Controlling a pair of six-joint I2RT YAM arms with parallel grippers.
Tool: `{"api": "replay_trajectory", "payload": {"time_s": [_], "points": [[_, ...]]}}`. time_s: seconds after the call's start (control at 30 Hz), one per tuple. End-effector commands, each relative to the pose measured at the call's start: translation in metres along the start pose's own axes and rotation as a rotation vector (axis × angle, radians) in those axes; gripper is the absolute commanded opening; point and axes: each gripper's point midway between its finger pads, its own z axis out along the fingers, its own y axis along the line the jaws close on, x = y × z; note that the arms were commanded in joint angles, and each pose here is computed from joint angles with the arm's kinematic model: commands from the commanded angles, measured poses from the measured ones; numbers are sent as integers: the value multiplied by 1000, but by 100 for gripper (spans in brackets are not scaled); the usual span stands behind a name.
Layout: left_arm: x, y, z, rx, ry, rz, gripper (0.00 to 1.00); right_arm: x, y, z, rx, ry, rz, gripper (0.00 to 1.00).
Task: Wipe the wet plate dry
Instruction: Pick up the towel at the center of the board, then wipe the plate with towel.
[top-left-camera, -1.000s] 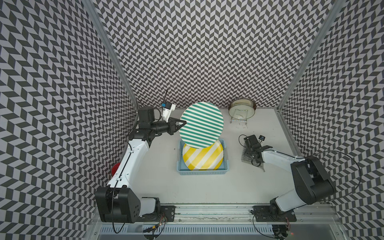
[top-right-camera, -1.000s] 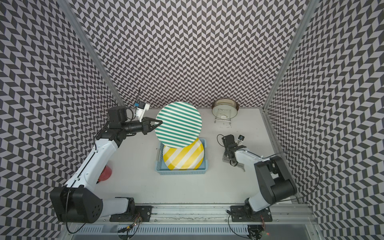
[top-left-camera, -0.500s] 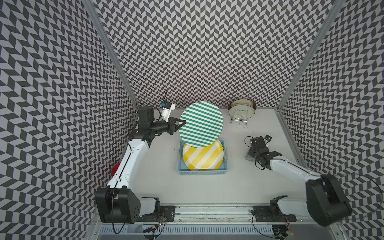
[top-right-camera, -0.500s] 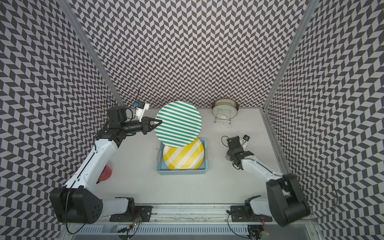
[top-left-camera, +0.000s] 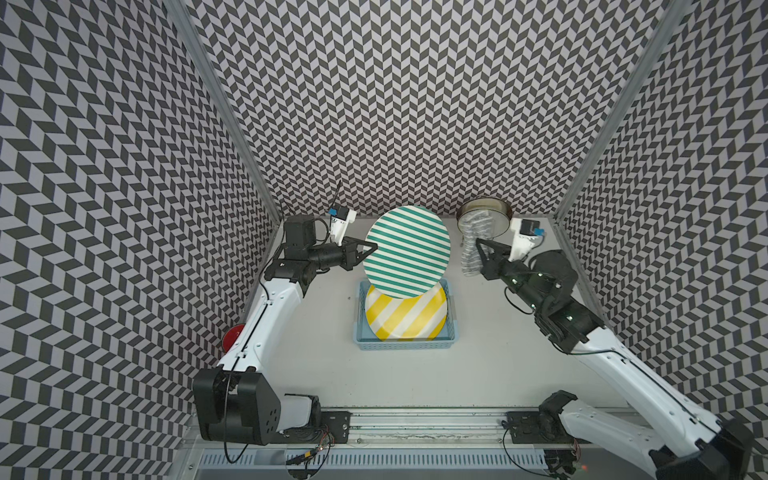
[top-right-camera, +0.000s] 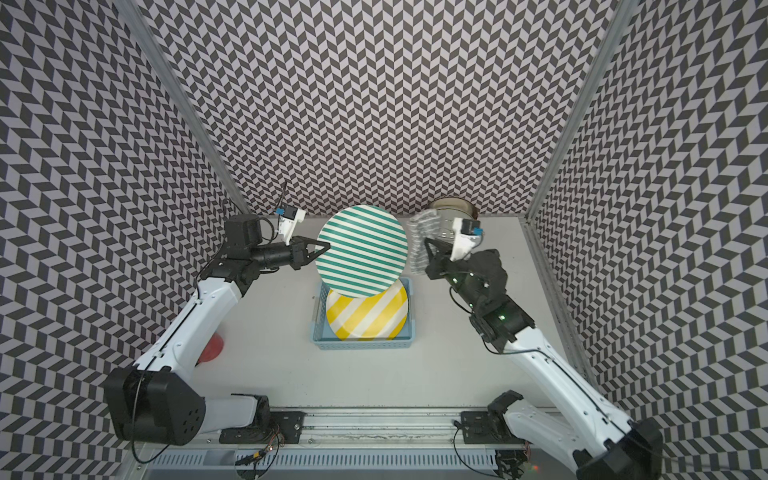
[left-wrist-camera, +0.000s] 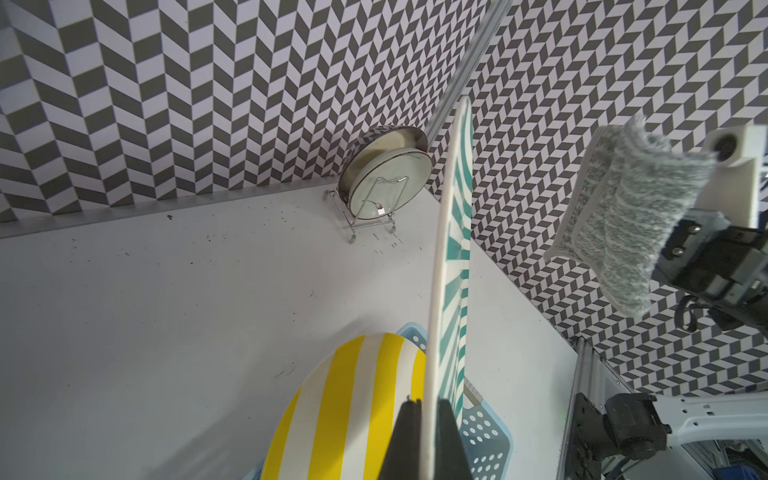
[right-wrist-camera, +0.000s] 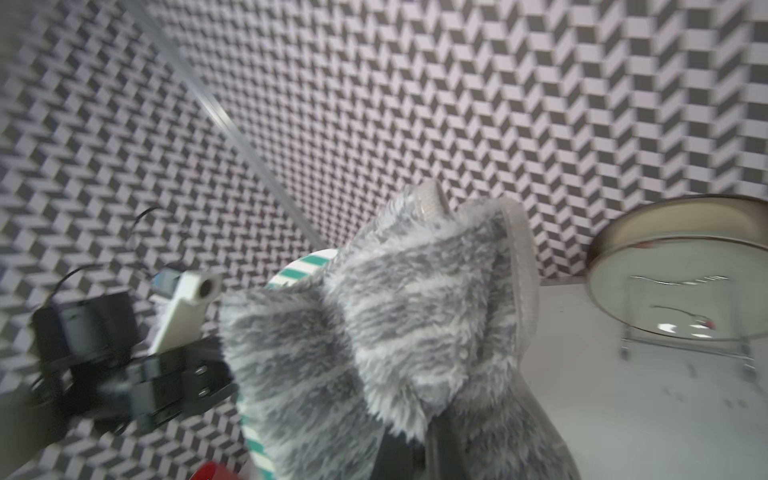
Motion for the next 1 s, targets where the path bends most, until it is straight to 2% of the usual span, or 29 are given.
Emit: {"api": "replay_trajectory", "payload": {"time_s": [0.0, 0.2, 0.33, 0.43, 0.63, 0.97], "points": [[-8, -24, 2, 87, -16, 68, 0, -9, 52, 22, -105, -5, -85, 0], [-3, -37, 8, 124, 7, 84, 0, 2, 80, 86, -66, 34, -67, 0], [-1, -41, 12, 136, 17, 88, 0, 19, 78, 118, 8, 58, -76, 0], [-2, -42, 12, 136, 18, 92, 0, 30, 59, 131, 117, 65, -57, 0], [-6, -45, 11, 135, 8, 102, 0, 39, -4, 108, 414, 29, -37, 0], [-12, -46, 10, 135, -11, 110, 0, 56, -65, 63, 541, 30, 16, 0]]}}
